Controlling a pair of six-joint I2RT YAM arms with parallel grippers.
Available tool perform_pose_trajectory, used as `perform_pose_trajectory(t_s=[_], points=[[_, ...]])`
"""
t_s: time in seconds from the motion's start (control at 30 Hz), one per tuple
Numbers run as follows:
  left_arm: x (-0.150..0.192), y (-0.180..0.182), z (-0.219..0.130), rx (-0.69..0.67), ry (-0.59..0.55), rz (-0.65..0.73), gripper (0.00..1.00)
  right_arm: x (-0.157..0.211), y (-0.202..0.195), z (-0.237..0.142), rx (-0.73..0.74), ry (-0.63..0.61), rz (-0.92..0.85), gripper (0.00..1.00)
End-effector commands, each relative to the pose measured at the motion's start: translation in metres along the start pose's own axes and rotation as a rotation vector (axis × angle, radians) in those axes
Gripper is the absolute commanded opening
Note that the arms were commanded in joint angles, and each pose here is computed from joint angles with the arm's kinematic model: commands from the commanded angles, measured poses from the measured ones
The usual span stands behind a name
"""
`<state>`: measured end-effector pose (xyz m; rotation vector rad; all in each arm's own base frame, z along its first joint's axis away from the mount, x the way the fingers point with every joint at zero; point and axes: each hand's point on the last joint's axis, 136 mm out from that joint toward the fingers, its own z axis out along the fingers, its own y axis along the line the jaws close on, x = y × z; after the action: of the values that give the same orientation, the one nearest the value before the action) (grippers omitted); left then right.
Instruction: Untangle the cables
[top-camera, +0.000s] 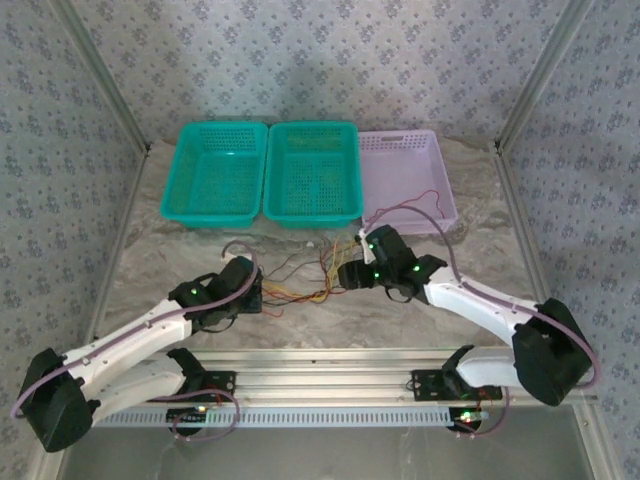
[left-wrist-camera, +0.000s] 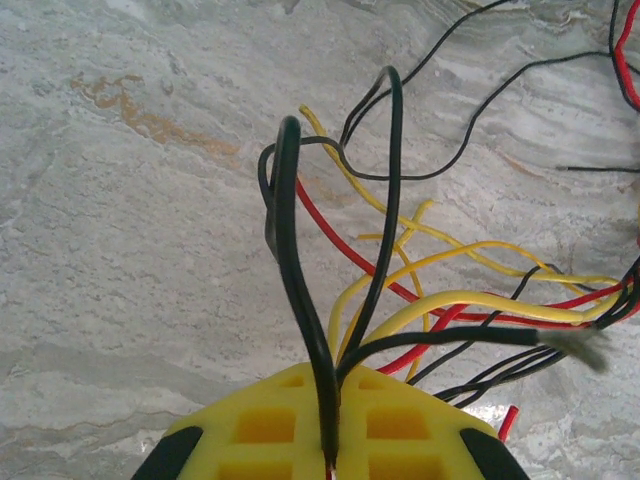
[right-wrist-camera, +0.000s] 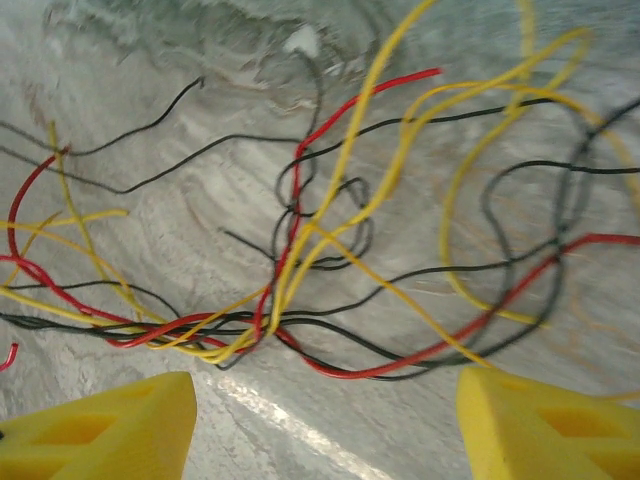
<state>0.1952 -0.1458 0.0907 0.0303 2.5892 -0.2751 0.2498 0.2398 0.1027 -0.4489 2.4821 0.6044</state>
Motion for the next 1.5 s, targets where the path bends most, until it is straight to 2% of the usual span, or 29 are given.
perform_pose_trajectory(t_s=[0.0,0.13,0.37,0.63,0.73,0.8,0.93,1.17,1.23,1.37,1.47], points=[[-0.006,-0.007,-0.003,0.008,-0.019,0.03,0.0,-0.003,0.003,0.01,0.036,-0.02,-0.084,0.7],[-0.006,-0.009,-0.002,0.003,-0.014,0.045,0.0,-0.004,-0.002,0.024,0.112,-0.006,-0.151,0.68],[-0.008,-0.011,-0.005,-0.003,-0.021,0.063,0.0,-0.004,-0.021,0.037,0.228,0.019,-0.155,0.61],[-0.009,-0.011,-0.007,-0.009,-0.017,0.074,0.0,0.006,-0.028,0.057,0.271,0.09,-0.171,0.24],[-0.01,-0.009,-0.01,-0.016,-0.024,0.079,0.0,0.005,-0.032,0.052,0.294,0.087,-0.171,0.07],[-0.01,-0.007,-0.012,-0.021,-0.028,0.081,0.0,0.001,-0.034,0.042,0.31,0.066,-0.167,0.0],[-0.008,-0.002,-0.014,-0.036,-0.024,0.086,0.0,-0.014,-0.039,0.013,0.313,-0.015,-0.121,0.0],[-0.005,0.001,-0.014,-0.039,-0.022,0.079,0.0,-0.041,-0.046,-0.034,0.242,-0.157,-0.007,0.0],[-0.005,0.001,-0.015,-0.035,-0.022,0.076,0.0,-0.043,-0.044,-0.038,0.209,-0.165,0.001,0.0],[-0.002,-0.001,-0.013,-0.024,-0.007,0.076,0.0,-0.033,-0.036,-0.021,0.118,-0.08,0.025,0.29],[-0.001,-0.003,-0.012,-0.024,0.001,0.08,0.0,-0.032,-0.025,-0.008,0.05,-0.067,0.065,0.45]])
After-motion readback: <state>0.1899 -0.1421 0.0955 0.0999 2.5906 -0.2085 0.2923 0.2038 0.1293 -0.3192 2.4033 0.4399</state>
